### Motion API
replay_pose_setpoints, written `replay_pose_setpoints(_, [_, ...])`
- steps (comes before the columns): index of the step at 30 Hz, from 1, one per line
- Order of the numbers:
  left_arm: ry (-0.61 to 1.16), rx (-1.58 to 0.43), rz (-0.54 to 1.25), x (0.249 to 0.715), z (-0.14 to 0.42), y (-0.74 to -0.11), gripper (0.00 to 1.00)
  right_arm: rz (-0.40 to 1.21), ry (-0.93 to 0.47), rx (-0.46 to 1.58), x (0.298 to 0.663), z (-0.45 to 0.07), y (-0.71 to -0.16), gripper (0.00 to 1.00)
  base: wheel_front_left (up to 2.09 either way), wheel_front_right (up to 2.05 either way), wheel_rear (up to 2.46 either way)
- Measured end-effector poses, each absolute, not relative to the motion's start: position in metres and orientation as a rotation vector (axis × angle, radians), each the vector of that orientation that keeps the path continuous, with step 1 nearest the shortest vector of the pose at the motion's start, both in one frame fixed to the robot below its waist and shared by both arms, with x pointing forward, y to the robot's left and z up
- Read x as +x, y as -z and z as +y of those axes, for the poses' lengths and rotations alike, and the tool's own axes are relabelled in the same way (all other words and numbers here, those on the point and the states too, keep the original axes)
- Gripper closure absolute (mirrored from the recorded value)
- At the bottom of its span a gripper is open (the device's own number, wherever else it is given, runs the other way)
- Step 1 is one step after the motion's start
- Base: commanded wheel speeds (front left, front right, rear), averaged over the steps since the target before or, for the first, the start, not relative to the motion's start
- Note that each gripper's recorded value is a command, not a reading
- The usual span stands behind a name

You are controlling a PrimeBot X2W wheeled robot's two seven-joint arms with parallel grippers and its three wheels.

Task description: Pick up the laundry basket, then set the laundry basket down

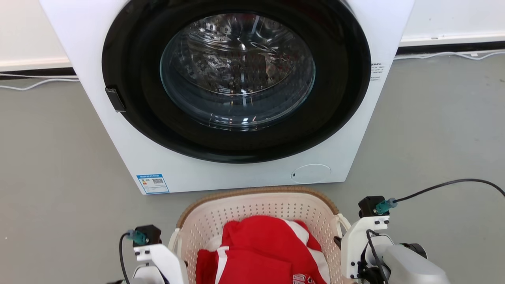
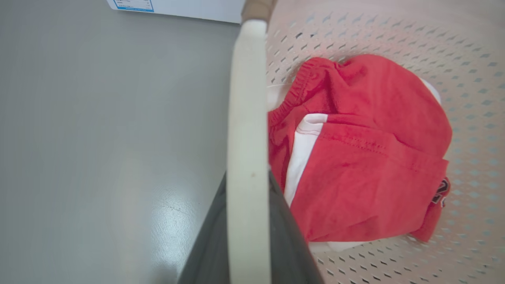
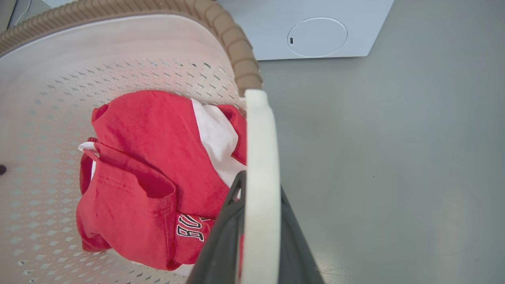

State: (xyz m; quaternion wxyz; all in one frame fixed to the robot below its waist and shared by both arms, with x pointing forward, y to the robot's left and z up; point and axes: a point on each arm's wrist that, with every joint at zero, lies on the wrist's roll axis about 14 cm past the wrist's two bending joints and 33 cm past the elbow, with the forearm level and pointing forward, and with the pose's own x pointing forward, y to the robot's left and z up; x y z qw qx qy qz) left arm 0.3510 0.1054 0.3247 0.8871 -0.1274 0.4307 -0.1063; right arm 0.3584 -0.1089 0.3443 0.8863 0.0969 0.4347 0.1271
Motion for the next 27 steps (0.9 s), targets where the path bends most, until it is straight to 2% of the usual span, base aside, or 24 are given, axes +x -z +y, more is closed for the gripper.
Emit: replay_pose_setpoints(27, [0.231, -0.273, 0.932, 0.341, 0.1, -0.319, 1.0, 0.954, -0.277, 0.187, 0.345, -0.111, -0.339, 1.0, 0.0, 0.0, 0.0])
